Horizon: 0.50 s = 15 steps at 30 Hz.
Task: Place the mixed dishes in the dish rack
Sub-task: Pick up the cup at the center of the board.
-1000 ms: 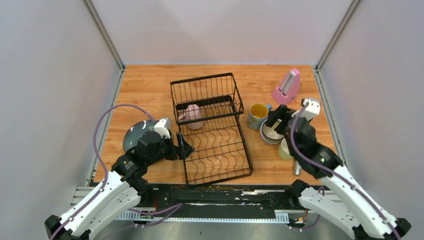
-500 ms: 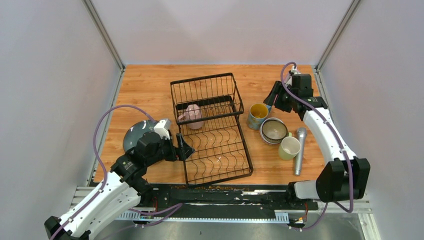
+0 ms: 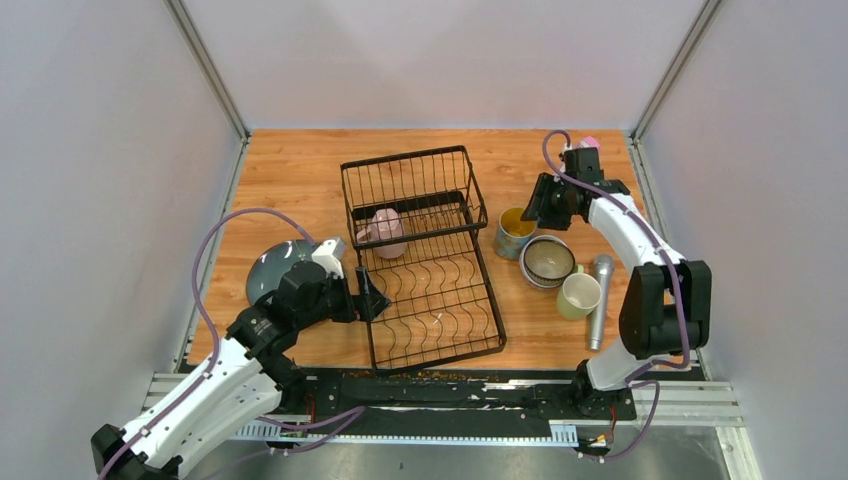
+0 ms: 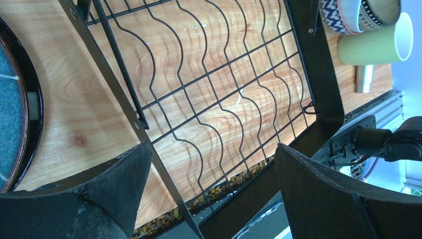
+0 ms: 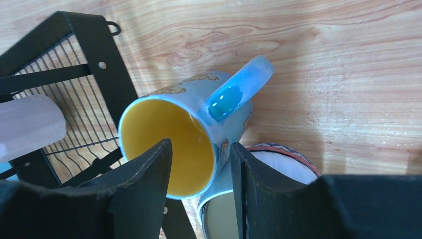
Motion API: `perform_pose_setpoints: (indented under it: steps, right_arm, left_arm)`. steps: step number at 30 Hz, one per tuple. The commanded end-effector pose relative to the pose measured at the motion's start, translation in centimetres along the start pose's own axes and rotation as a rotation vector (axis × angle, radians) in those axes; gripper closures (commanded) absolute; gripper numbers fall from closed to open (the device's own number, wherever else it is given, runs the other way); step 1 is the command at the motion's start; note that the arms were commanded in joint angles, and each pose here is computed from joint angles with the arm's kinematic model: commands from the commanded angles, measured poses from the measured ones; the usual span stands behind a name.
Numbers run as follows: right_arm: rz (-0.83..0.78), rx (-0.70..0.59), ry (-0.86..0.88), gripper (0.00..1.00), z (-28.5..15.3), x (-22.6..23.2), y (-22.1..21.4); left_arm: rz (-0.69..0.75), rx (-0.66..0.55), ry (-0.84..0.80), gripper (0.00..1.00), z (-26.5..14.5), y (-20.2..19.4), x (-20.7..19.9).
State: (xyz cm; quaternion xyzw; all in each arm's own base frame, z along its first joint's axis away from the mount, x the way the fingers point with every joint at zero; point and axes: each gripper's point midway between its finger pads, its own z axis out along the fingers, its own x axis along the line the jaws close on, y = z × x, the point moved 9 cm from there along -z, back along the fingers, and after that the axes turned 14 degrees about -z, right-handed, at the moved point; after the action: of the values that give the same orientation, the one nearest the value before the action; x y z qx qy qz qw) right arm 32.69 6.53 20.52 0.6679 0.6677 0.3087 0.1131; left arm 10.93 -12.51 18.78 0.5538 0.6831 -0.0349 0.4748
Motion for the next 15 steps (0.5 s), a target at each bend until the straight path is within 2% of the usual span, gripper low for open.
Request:
perform_pose_setpoints:
  steps: [1, 9, 13, 15]
  right_arm:
    - [-0.021, -0.016, 0.0, 0.54, 0.8, -0.1, 1.4]
    - [-0.033, 0.021, -0.025, 0.64, 2.8, 0.0, 1.7]
    - [-0.031, 0.022, -0.043, 0.76, 3.1, 0.0, 1.8]
    - [-0.031, 0.024, -0.041, 0.86, 3.2, 0.0, 1.8]
  left_arm:
    - [0.022, -0.009, -0.046, 0.0, -0.1, 0.6, -1.0]
    - [0.023, -0.032, -0.048, 0.0, -0.2, 0.9, -1.2]
    - [0.03, -0.019, -0.05, 0.0, -0.1, 1.1, -1.5]
    - [0.028, -0.01, -0.054, 0.0, -0.1, 1.0, -1.6]
